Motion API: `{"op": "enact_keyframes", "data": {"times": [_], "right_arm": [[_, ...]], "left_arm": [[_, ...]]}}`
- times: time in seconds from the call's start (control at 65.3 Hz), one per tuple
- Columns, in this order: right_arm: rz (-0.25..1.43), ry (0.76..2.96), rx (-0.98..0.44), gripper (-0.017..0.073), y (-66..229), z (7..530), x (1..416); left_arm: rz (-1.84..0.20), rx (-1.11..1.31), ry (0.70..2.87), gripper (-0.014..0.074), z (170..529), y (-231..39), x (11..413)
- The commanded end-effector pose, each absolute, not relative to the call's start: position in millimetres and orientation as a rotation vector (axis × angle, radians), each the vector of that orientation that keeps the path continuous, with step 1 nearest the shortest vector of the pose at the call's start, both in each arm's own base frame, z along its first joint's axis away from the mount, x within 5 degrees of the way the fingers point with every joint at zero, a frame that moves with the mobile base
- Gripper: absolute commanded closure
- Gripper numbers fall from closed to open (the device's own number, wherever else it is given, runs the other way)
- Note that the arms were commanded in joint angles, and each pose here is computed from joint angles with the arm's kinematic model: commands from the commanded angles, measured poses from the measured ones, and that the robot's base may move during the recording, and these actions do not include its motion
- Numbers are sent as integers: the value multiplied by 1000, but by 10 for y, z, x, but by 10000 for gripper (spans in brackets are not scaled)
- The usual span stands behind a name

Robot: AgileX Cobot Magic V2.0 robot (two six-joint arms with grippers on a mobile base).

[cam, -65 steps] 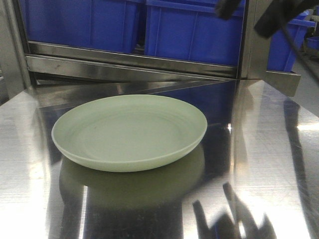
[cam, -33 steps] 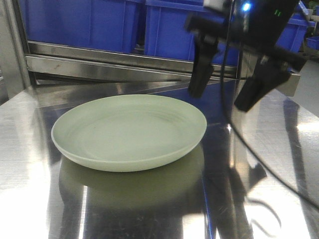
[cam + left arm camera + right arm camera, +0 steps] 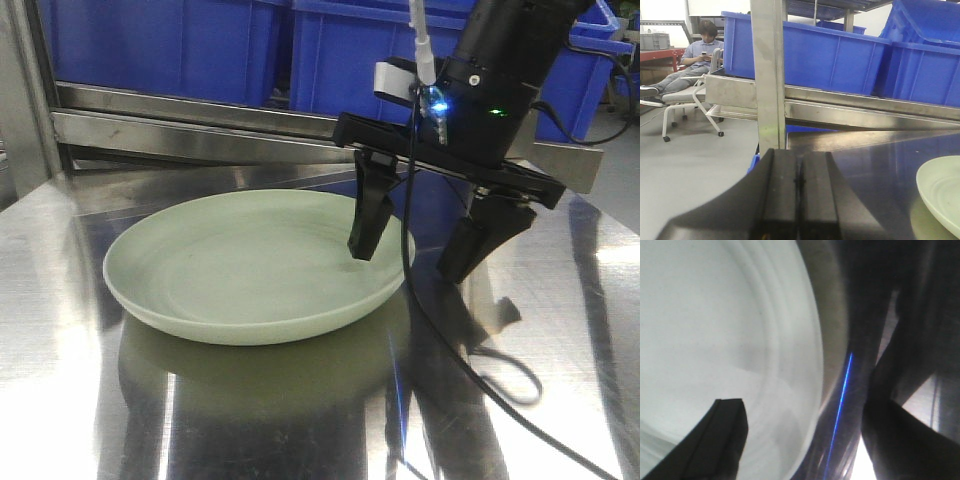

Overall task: Place green plate on second shelf with right arm
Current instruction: 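Lower the right gripper onto the rim of the pale green plate, then close the right gripper on the plate rim and lift it up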

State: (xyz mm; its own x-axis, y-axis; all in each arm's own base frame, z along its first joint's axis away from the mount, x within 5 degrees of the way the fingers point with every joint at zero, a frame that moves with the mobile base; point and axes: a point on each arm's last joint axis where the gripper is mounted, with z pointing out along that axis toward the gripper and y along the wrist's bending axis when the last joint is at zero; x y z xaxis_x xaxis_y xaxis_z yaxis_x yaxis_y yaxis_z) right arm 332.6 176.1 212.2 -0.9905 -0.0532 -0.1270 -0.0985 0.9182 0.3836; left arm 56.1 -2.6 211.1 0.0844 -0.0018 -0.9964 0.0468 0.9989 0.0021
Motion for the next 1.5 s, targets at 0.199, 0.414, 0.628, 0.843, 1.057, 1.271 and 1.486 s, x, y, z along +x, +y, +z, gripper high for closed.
{"op": "enact_keyframes", "data": {"times": [0.199, 0.414, 0.628, 0.843, 1.057, 1.271, 1.486], "right_arm": [[680, 2886, -78, 485, 1765, 2365, 3348], [655, 2853, -111, 505, 1652, 2498, 3336], [534, 2627, -227, 505, 1474, 3146, 3099], [464, 2277, -270, 505, 1162, 4026, 2557], [373, 1945, -272, 505, 754, 4502, 1786], [323, 1683, -259, 505, 382, 4433, 983], [227, 1498, -235, 505, 45, 4086, 320]], "left_arm": [[-49, 31, 1430, 463, 2058, -28, 559], [-49, 31, 1430, 463, 2058, -28, 559], [-49, 31, 1430, 463, 2058, -28, 559], [-49, 31, 1430, 463, 2058, -28, 559], [-49, 31, 1430, 463, 2058, -28, 559], [-49, 31, 1430, 463, 2058, -28, 559], [-49, 31, 1430, 463, 2058, -28, 559]]}}
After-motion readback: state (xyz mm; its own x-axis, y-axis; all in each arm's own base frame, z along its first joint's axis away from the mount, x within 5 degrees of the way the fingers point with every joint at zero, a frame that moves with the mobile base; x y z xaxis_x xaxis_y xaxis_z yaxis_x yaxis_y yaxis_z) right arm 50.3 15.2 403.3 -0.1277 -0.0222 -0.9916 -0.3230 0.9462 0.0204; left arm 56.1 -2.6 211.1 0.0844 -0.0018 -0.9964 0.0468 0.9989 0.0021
